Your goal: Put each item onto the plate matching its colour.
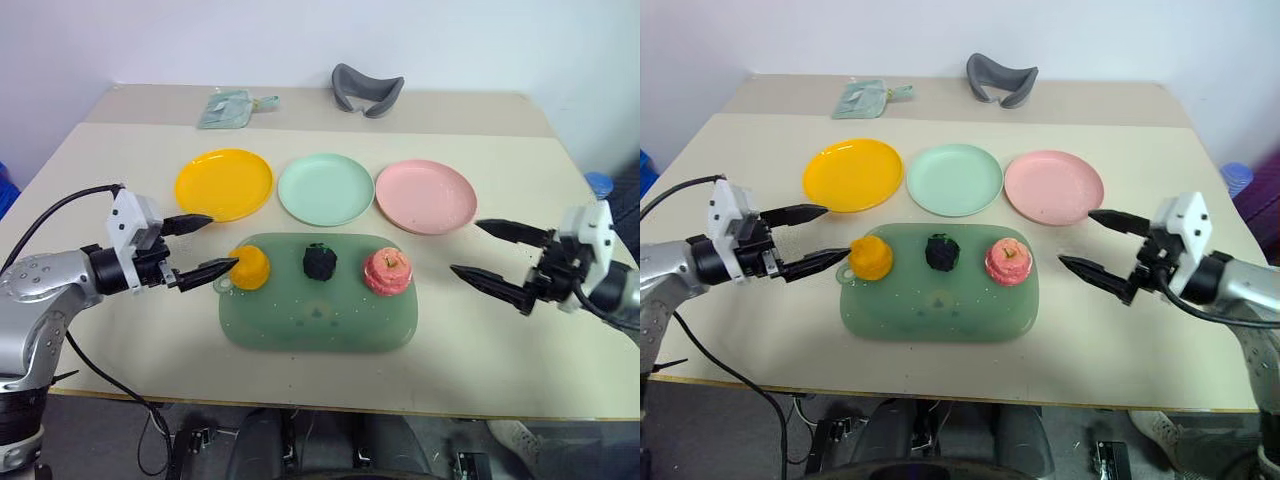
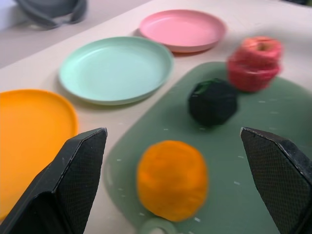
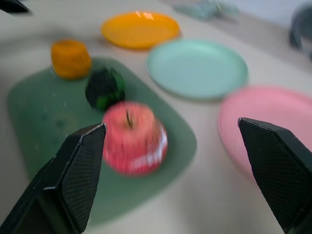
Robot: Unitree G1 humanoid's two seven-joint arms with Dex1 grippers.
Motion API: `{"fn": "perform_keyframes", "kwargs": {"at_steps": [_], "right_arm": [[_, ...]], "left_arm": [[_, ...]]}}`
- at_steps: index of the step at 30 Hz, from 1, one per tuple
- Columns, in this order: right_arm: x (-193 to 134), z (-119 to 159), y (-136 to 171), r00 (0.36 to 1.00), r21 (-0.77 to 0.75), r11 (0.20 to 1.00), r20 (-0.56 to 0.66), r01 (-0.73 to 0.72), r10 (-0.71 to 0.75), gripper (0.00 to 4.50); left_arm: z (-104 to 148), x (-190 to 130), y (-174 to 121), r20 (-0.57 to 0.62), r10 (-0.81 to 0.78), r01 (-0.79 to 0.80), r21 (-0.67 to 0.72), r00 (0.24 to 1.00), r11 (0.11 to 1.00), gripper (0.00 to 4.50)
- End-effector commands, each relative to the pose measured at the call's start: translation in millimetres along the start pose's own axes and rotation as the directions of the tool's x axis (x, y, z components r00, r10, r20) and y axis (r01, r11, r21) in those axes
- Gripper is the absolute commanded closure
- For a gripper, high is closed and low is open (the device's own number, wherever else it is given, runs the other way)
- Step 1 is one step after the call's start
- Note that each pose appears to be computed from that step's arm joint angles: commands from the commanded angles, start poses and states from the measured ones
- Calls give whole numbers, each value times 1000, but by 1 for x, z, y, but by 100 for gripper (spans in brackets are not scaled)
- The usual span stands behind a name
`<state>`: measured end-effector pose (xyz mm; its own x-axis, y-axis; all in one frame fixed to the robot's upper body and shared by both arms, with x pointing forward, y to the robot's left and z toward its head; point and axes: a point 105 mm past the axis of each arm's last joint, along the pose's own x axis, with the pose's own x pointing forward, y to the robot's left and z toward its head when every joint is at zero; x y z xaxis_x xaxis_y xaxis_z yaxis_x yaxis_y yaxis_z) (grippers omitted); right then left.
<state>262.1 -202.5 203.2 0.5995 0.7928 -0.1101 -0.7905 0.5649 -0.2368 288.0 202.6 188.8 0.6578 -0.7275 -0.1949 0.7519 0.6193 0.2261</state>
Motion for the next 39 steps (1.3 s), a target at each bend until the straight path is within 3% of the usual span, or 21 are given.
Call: {"fn": "perform_keyframes", "kwargs": {"at_steps": [1,9,21,24,26,27,32,35,39], "right_arm": [[25,12,7,992,-76,991,54,-109,113,8],[72,23,22,945,-150,941,77,-305,318,8],[100,30,27,933,-202,924,94,-325,349,8],[100,33,26,933,-205,924,98,-322,347,0],[99,33,25,936,-207,927,98,-314,339,0],[98,33,24,937,-207,928,100,-310,335,0],[96,32,21,947,-216,936,104,-278,305,0],[96,32,18,951,-216,941,113,-260,288,0],[99,33,15,954,-217,947,132,-237,269,0]], "left_arm": [[0,11,5,-61,69,-68,26,996,997,0],[-16,31,-2,-142,9,-19,-67,990,998,0],[-43,51,-13,-251,-23,-1,-93,968,996,0],[-46,53,-11,-269,-18,-4,-81,963,997,81],[-50,54,-11,-284,-21,-2,-79,959,997,164],[-50,54,-11,-279,-13,-8,-76,960,997,164],[-38,62,3,-203,85,-96,-45,975,994,164],[-18,67,26,-92,205,-215,-113,974,970,164],[-8,71,88,-77,527,-532,-188,846,826,164]]}}
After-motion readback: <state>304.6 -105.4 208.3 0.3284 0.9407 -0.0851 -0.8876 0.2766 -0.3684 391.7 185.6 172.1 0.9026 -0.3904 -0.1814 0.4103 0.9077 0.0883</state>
